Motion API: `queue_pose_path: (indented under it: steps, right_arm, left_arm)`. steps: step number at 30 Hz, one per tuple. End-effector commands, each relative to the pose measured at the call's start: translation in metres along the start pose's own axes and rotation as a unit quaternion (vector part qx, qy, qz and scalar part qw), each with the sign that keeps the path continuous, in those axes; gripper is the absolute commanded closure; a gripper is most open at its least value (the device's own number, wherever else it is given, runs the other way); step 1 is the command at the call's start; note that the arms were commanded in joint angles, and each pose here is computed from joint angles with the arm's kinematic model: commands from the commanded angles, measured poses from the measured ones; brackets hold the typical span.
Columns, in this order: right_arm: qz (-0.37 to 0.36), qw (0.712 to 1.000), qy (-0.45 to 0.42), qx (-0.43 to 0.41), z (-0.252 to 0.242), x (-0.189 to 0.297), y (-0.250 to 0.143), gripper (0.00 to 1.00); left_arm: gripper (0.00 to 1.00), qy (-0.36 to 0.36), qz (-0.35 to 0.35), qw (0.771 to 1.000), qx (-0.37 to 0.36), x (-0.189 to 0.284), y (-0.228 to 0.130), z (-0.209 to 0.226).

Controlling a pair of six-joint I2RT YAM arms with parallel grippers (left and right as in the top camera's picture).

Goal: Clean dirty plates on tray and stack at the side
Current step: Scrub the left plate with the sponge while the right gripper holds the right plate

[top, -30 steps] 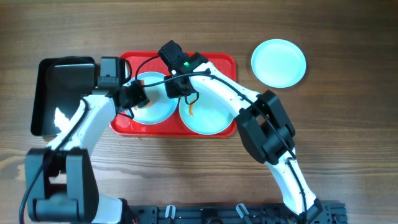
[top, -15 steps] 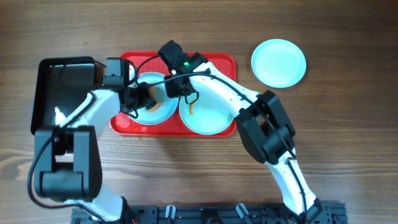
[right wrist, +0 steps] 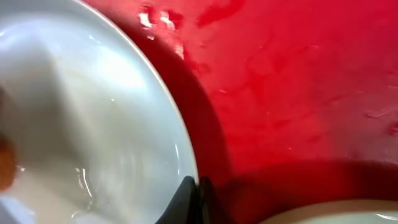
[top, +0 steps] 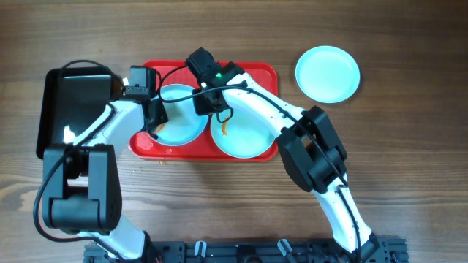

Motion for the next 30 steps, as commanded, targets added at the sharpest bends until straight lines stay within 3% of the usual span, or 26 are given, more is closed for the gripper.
queue_pose_path:
  steps: [1,8,15,19,26,30]
  right_arm:
    - [0.004,1.0,-0.028,0.004,-0.014,-0.007,0.0,0.96]
    - [0.003,1.0,-0.028,0.003,-0.014,-0.007,0.001,0.96]
    - [-0.002,1.0,-0.027,0.003,-0.013,-0.007,0.003,0.96]
    - [-0.001,1.0,-0.027,0.003,-0.013,-0.007,0.002,0.96]
    - [-0.005,1.0,-0.025,0.003,-0.013,-0.007,0.004,0.96]
    - [-0.002,1.0,-0.026,0.004,-0.013,-0.007,0.003,0.96]
  left_arm:
    - [0.96,0.13,-0.031,0.991,-0.013,-0.007,0.001,0.042]
    - [0.96,0.077,-0.085,0.993,0.002,0.034,0.016,0.027]
    - [0.96,-0.118,-0.028,0.992,-0.016,0.051,-0.001,-0.033]
    - [0.96,-0.13,-0.002,0.991,-0.01,0.036,-0.008,-0.042]
    - [0.96,-0.225,0.028,0.974,-0.015,0.019,-0.012,-0.076]
    - [0.96,-0.214,0.03,0.976,-0.015,0.008,-0.014,-0.076]
Point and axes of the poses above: each gripper's point midway between its finger pads, its own x axis back along the fingers, its own z axis along the line the jaws close on, y = z × x, the point moved 4 cm from there along x, back along the fingers, and after that the axes turned 9 degrees about x, right-handed, at the moved point
